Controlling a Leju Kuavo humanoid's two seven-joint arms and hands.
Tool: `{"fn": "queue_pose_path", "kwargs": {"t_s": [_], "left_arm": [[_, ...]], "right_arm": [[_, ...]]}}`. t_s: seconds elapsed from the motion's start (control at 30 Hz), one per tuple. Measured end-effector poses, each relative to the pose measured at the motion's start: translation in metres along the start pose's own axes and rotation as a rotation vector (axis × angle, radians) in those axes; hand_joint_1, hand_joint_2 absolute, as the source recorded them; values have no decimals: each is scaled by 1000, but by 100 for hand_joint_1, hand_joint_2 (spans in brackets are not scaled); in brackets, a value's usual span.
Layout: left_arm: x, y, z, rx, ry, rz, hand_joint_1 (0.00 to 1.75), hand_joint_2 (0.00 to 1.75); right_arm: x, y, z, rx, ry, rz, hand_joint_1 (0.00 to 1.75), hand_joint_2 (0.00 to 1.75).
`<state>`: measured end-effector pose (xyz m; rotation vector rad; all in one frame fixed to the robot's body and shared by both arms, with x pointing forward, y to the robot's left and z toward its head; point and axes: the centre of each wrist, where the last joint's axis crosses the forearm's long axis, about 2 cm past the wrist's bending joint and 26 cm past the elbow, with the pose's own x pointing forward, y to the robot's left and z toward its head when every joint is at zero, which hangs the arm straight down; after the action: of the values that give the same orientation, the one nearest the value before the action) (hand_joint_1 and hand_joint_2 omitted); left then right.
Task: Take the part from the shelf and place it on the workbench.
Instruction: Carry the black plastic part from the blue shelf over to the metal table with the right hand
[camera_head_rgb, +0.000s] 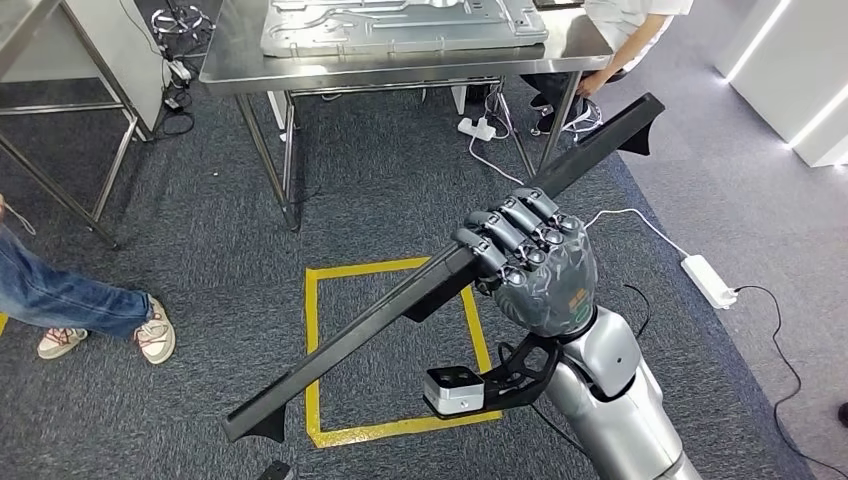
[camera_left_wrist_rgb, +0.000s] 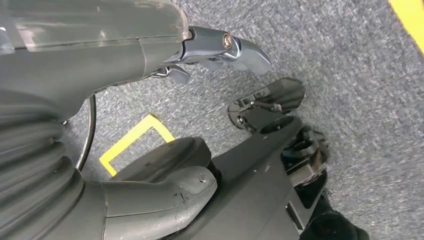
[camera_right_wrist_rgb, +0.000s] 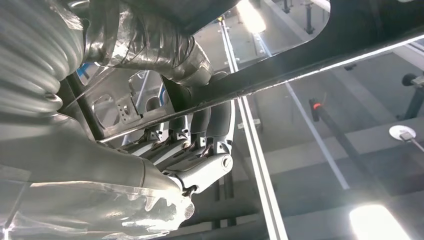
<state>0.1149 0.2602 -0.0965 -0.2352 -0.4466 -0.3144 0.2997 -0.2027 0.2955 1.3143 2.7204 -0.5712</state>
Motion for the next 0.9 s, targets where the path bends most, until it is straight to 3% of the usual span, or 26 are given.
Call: {"fn": "queue_pose_path", "kwargs": {"t_s": [0.9], "left_arm": [[-5, 1, 2, -57, -27, -48, 0, 175]], "right_arm": [[1, 1, 0, -5, -2, -11, 175, 175]]}}
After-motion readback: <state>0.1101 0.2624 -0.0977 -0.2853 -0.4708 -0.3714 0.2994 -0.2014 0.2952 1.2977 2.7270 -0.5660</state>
